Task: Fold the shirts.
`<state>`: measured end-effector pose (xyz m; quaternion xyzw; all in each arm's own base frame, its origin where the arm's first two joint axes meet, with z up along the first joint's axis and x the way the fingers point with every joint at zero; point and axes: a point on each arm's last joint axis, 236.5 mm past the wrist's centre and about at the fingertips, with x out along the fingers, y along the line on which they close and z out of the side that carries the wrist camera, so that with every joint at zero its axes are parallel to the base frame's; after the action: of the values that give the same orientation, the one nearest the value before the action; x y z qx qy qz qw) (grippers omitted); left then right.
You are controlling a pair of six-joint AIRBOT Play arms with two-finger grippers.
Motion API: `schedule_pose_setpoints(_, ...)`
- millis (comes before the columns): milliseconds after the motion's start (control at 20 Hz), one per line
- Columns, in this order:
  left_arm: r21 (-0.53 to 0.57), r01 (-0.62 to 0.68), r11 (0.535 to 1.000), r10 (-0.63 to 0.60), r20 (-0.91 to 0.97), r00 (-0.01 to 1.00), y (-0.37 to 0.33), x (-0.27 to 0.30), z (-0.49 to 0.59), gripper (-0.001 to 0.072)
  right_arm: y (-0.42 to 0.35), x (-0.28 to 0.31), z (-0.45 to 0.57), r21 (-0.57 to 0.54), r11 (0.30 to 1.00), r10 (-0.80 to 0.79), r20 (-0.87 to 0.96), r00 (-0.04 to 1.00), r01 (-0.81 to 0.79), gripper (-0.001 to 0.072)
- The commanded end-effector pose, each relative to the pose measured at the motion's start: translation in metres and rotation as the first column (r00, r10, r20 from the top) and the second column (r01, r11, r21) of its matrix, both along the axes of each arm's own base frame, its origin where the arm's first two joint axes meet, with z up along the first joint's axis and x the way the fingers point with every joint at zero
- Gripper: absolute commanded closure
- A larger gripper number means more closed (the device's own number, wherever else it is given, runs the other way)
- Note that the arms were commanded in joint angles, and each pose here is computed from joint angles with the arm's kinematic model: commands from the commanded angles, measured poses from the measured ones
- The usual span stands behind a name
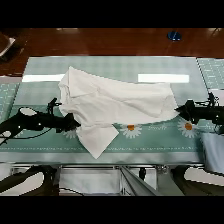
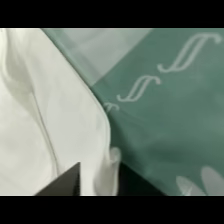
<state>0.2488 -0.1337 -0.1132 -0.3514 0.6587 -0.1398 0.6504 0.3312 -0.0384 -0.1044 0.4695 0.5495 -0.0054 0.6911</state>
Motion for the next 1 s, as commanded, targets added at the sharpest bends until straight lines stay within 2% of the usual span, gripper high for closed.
schedule_pose_setpoints(0,-0.017,-0.017,1.000,0.017,0.020,1.000,-0.003,0.009,0.007,0.0690,0.029,0.022,0.008,0.026,0.995,0.099,0.023,0.995,-0.099,0.0675)
schedule_pose_setpoints(150,-0.045,-0.035,0.998,0.044,0.199,0.979,-0.003,0.062,0.058,0.0690,0.044,0.048,0.062,0.032,0.973,0.223,0.122,0.967,-0.229,0.0675)
schedule_pose_setpoints(250,-0.115,-0.035,0.993,0.084,0.449,0.890,-0.010,0.120,0.150,0.0690,0.033,0.081,0.139,-0.054,0.970,0.242,0.265,0.933,-0.237,0.0676)
schedule_pose_setpoints(350,-0.155,-0.041,0.987,0.140,0.707,0.694,-0.005,0.165,0.278,0.0690,0.017,0.110,0.242,-0.212,0.962,0.253,0.458,0.852,-0.171,0.0676)
schedule_pose_setpoints(450,-0.151,-0.086,0.985,0.173,0.885,0.432,0.013,0.179,0.403,0.0690,0.007,0.121,0.350,-0.354,0.934,0.277,0.631,0.724,-0.049,0.0676)
schedule_pose_setpoints(600,-0.146,-0.102,0.984,0.157,0.981,0.112,0.031,0.141,0.546,0.0690,0.017,0.084,0.489,-0.475,0.872,0.348,0.770,0.535,0.116,0.0676)
schedule_pose_setpoints(700,-0.079,-0.135,0.988,0.077,0.997,-0.024,0.041,0.102,0.600,0.0690,0.024,0.041,0.545,-0.530,0.817,0.387,0.797,0.465,0.228,0.0676)
schedule_pose_setpoints(850,0.023,-0.313,0.949,-0.060,0.993,-0.107,0.068,0.044,0.637,0.0690,0.035,-0.034,0.587,-0.594,0.713,0.435,0.792,0.429,0.373,0.0675)
schedule_pose_setpoints(950,0.086,-0.460,0.884,-0.177,0.972,-0.157,0.084,0.002,0.652,0.0690,0.044,-0.080,0.599,-0.629,0.644,0.470,0.775,0.423,0.435,0.0675)
